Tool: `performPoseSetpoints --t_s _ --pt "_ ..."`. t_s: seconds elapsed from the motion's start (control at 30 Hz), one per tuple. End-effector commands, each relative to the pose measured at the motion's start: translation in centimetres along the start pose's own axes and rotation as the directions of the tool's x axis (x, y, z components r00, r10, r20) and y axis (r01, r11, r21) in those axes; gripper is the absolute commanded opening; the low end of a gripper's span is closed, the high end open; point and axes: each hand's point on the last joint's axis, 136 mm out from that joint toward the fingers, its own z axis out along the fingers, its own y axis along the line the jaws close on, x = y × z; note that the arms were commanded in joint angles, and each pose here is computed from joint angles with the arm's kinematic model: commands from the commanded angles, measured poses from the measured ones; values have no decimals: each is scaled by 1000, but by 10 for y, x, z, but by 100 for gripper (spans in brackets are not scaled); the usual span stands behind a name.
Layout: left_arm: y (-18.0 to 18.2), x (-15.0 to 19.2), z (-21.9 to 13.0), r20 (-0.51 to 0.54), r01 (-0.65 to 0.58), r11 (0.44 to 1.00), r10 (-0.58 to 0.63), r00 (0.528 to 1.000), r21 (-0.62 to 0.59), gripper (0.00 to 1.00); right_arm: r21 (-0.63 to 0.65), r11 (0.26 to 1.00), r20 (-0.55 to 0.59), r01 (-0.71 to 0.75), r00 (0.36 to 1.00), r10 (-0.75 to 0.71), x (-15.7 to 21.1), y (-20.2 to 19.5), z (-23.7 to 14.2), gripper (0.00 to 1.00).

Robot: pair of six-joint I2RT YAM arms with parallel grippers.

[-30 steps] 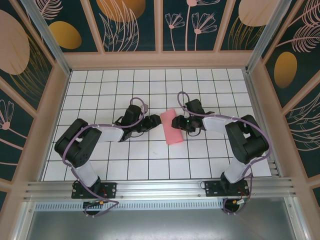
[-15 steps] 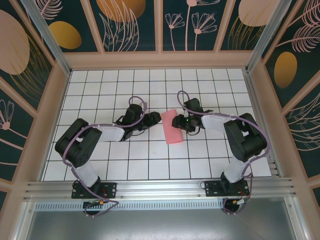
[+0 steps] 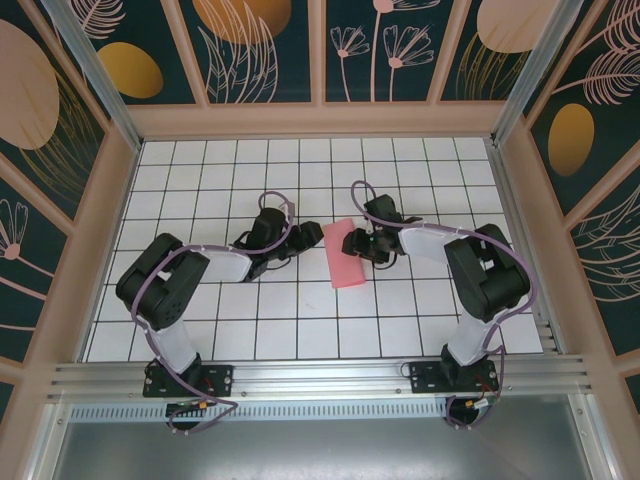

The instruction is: Fold a paper plane with a square sheet of paper (pick it up from the middle)

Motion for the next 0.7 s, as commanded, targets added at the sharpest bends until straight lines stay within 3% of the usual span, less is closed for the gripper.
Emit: performPoseSetpoints --t_s 0.0,0.67 --pt "-12 2 8 -13 -21 999 22 1000 46 54 259 966 -141 2 989 36 52 -76 40 57" --pt "-9 16 26 -101 1 998 5 995 59 49 290 954 -210 70 978 -8 62 -84 54 55"
